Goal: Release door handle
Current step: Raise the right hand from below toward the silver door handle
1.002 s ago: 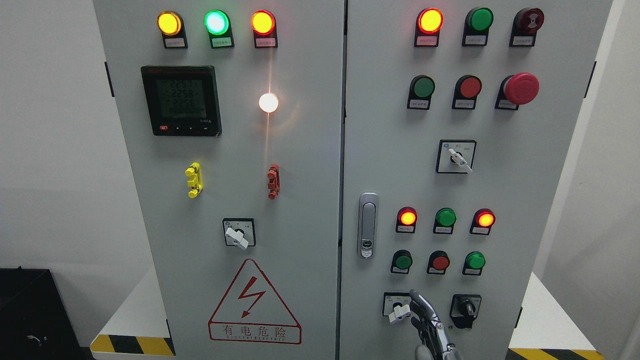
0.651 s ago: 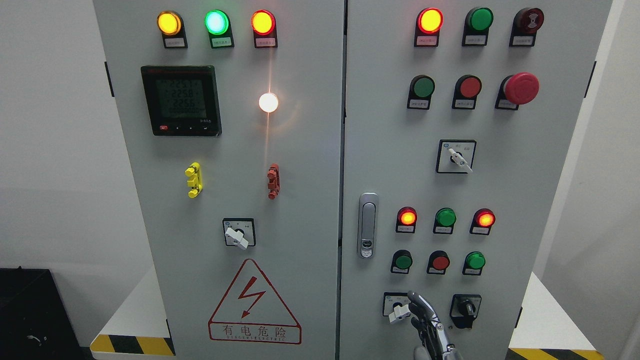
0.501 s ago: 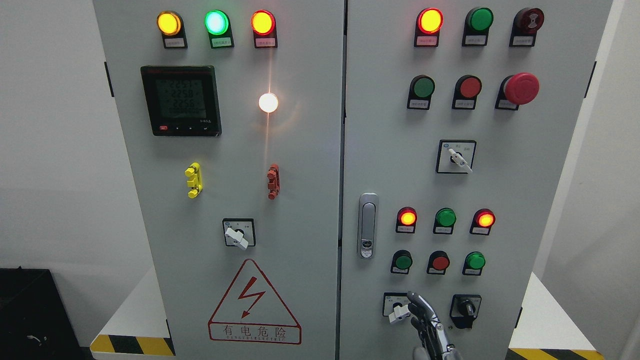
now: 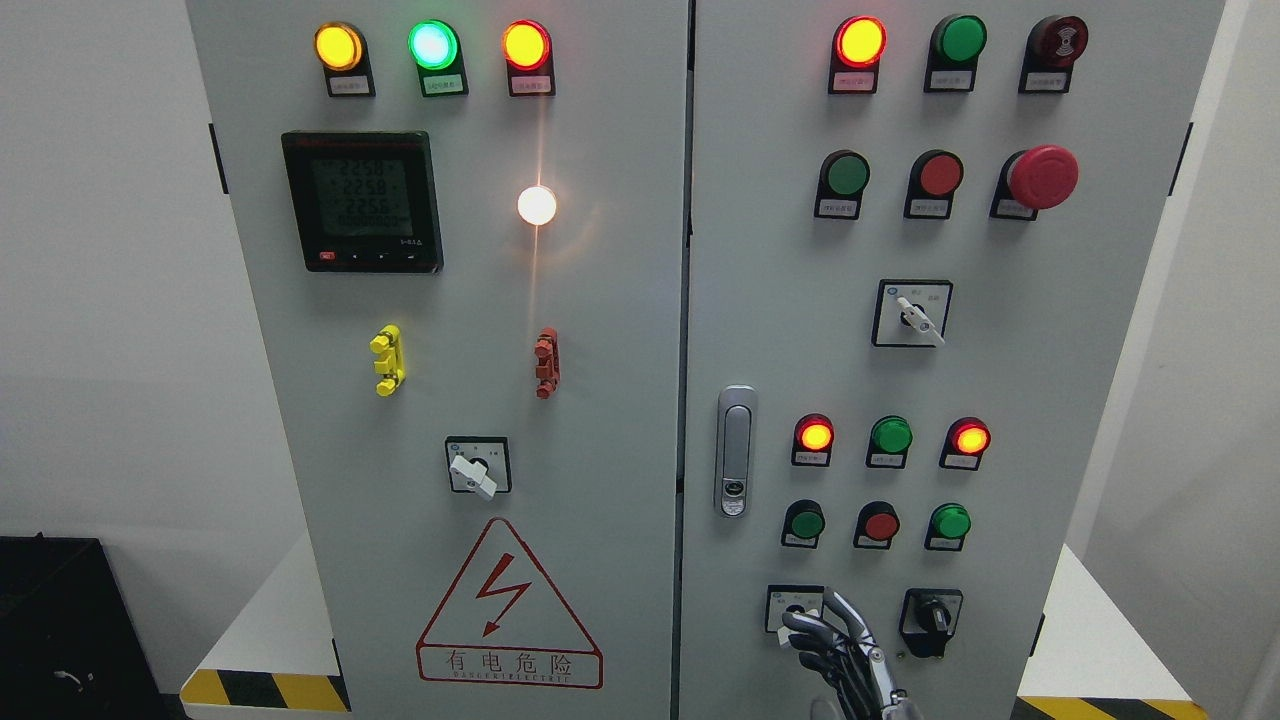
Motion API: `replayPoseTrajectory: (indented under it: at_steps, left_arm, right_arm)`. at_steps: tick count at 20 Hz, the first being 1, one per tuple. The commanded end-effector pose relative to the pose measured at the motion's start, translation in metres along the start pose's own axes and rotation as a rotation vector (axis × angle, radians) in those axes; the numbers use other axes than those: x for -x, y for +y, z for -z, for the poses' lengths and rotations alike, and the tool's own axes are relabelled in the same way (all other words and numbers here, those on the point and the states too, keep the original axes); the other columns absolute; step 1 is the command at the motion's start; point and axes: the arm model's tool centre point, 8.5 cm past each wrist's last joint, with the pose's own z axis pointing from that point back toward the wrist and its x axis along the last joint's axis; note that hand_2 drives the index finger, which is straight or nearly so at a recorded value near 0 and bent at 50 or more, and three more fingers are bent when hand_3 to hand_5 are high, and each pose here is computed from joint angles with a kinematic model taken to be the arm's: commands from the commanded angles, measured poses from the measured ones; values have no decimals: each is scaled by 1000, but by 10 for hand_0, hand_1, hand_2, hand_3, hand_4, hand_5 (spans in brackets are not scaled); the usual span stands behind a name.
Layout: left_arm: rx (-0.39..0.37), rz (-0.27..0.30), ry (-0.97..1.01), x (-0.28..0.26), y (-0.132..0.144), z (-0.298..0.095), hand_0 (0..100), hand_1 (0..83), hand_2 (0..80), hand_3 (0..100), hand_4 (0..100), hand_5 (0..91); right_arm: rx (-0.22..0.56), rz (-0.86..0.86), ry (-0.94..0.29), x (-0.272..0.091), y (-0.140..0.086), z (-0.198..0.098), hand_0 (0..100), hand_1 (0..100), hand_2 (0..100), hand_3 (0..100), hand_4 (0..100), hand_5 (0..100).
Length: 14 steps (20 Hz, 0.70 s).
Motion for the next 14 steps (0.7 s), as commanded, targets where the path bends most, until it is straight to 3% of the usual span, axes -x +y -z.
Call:
replayPoseTrajectory:
  at_steps: [1,7,14]
  left_arm:
    - [0,-1,18,11,0,-1,120,556,0,0,0,0]
    - [0,-1,18,11,0,-1,120,556,0,0,0,0]
    - [0,-3,18,11,0,-1,120,556,0,0,0,0]
  right_arm:
    - [-16,-85,-4,-1,1,4,443,320,78,973,1000,1000]
    - [-20,-165,9,0,1,5,403,403,151,1000,1000,1000]
    - [-23,-269,-17,-5,-2,13,354,458,164,1000,1000,1000]
